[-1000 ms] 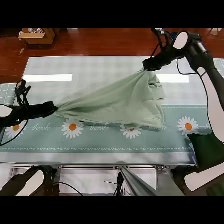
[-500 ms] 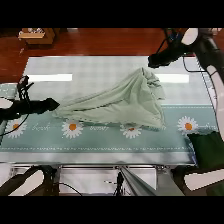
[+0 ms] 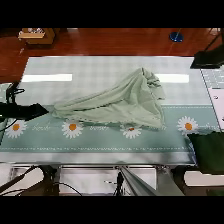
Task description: Fold the shirts.
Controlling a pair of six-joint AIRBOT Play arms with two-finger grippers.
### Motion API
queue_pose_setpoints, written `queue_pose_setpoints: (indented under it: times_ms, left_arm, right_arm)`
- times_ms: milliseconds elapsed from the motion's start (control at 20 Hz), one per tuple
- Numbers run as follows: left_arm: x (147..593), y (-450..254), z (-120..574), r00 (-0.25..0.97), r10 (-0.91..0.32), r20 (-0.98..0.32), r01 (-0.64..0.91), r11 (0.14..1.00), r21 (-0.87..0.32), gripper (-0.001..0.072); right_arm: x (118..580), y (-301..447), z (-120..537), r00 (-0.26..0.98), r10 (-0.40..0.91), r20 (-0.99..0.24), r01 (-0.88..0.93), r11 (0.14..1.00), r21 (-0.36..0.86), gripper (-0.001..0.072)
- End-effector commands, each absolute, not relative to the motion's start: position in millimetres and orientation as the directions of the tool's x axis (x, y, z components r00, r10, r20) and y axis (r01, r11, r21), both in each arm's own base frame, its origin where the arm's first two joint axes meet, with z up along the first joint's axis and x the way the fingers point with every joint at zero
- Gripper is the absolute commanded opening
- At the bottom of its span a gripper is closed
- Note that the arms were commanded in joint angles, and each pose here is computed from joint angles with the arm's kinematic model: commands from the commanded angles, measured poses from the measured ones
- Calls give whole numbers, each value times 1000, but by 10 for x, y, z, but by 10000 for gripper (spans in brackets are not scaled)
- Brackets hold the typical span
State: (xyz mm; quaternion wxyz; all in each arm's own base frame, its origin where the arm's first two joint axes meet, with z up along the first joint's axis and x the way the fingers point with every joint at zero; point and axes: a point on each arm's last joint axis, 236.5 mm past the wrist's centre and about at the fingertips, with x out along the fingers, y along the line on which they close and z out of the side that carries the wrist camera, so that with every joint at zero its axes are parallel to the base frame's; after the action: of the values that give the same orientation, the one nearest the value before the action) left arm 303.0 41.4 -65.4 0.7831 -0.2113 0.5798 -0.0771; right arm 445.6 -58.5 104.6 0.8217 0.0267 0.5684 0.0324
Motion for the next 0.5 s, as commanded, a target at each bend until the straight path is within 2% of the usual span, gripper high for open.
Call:
queue_pose_setpoints:
  times_ms: [0, 250, 450]
  left_arm:
    - [2954, 339, -723, 291, -496, -818, -165, 816, -553, 489]
    - [3155, 136, -854, 329, -614, -717, -194, 700, -688, 488]
    - [3152, 72, -1065, 299, -651, -697, -246, 653, -716, 487]
  right_arm:
    - [4242, -805, 1001, 308, 148, -940, 50, 984, 171, 461]
    - [4209, -833, 963, 302, 170, -938, 58, 979, 196, 459]
    - [4176, -774, 966, 289, 195, -937, 50, 975, 218, 456]
